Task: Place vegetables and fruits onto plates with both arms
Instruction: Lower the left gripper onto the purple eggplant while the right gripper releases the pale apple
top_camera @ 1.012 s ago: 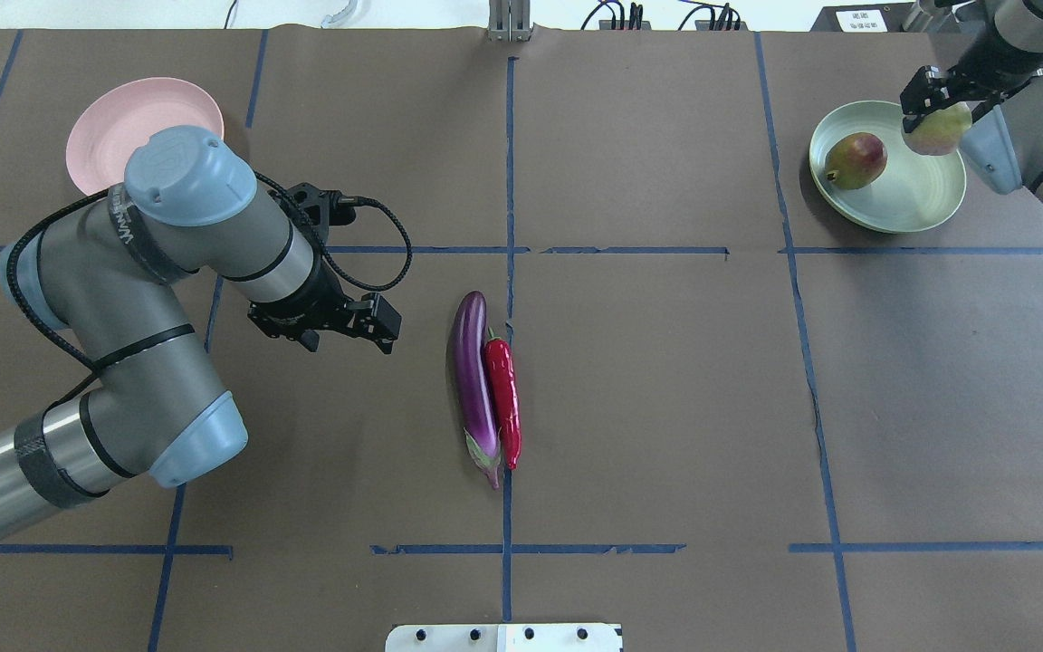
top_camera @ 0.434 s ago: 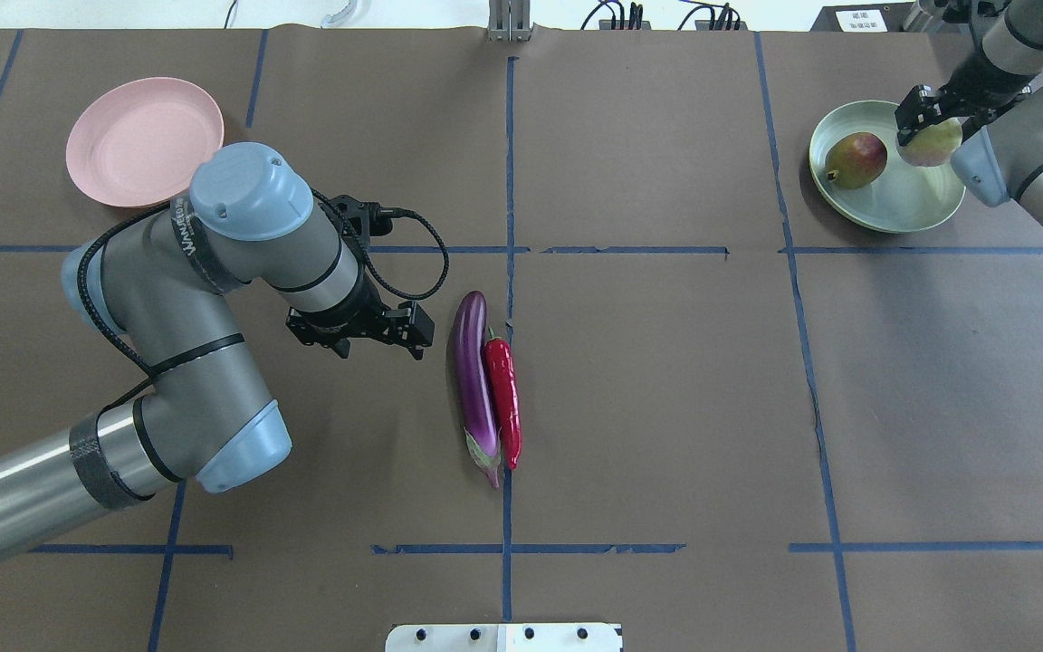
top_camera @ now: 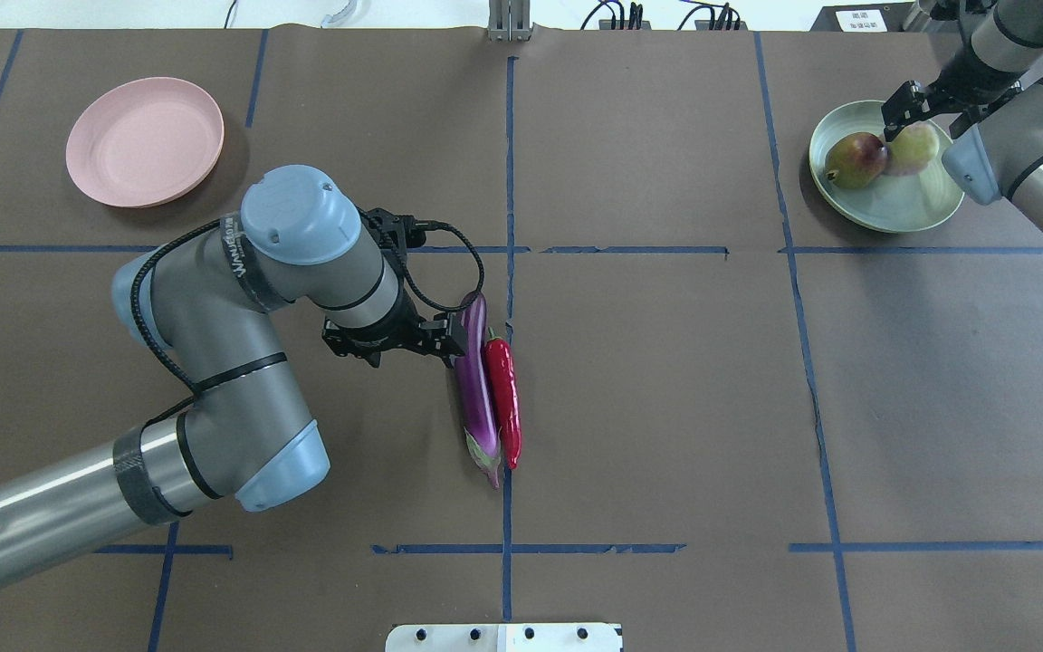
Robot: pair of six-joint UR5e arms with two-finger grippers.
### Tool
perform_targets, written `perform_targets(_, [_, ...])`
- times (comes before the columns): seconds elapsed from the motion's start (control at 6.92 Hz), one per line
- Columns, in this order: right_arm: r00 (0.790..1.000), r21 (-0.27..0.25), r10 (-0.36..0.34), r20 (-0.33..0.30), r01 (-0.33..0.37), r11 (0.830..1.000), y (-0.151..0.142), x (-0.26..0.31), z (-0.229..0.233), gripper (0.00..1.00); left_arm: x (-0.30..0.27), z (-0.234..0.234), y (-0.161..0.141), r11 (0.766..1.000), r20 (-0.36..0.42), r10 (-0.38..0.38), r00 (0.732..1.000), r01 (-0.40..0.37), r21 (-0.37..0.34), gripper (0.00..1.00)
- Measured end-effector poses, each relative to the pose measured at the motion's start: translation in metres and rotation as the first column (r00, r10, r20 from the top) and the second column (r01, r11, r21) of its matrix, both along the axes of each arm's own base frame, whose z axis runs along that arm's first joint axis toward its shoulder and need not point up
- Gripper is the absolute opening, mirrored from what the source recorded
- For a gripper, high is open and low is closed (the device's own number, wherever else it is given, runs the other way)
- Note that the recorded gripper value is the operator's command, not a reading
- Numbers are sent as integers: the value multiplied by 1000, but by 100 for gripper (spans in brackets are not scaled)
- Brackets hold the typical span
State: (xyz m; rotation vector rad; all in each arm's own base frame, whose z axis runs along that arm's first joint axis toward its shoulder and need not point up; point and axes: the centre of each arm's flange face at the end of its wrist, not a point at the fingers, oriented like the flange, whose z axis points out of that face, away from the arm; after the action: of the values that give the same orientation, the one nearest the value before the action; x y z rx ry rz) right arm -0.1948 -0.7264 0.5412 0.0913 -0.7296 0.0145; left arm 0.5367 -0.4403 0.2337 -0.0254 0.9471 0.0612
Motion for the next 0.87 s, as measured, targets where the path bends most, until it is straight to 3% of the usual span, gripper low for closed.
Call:
perform_targets(0.43, [993, 23, 7, 120, -9, 1000, 4, 39, -36, 100, 43, -2, -4, 1000, 21, -14, 1000, 14, -17, 95])
perform_targets(0.58, [991, 30, 6, 136, -10, 1000, 8, 43, -40, 100, 48, -2, -3, 1000, 20, -11, 1000, 11, -18, 85])
perform_targets(0.72, [990, 34, 7, 143, -12, 999, 11, 46, -43, 100, 53, -3, 1, 1000, 19, -3, 1000, 4, -18, 66])
perform_targets(0.87, [989, 35, 9, 147, -14, 999, 12, 48, -44, 100, 57, -4, 6, 1000, 19, 4, 1000, -4, -17, 58])
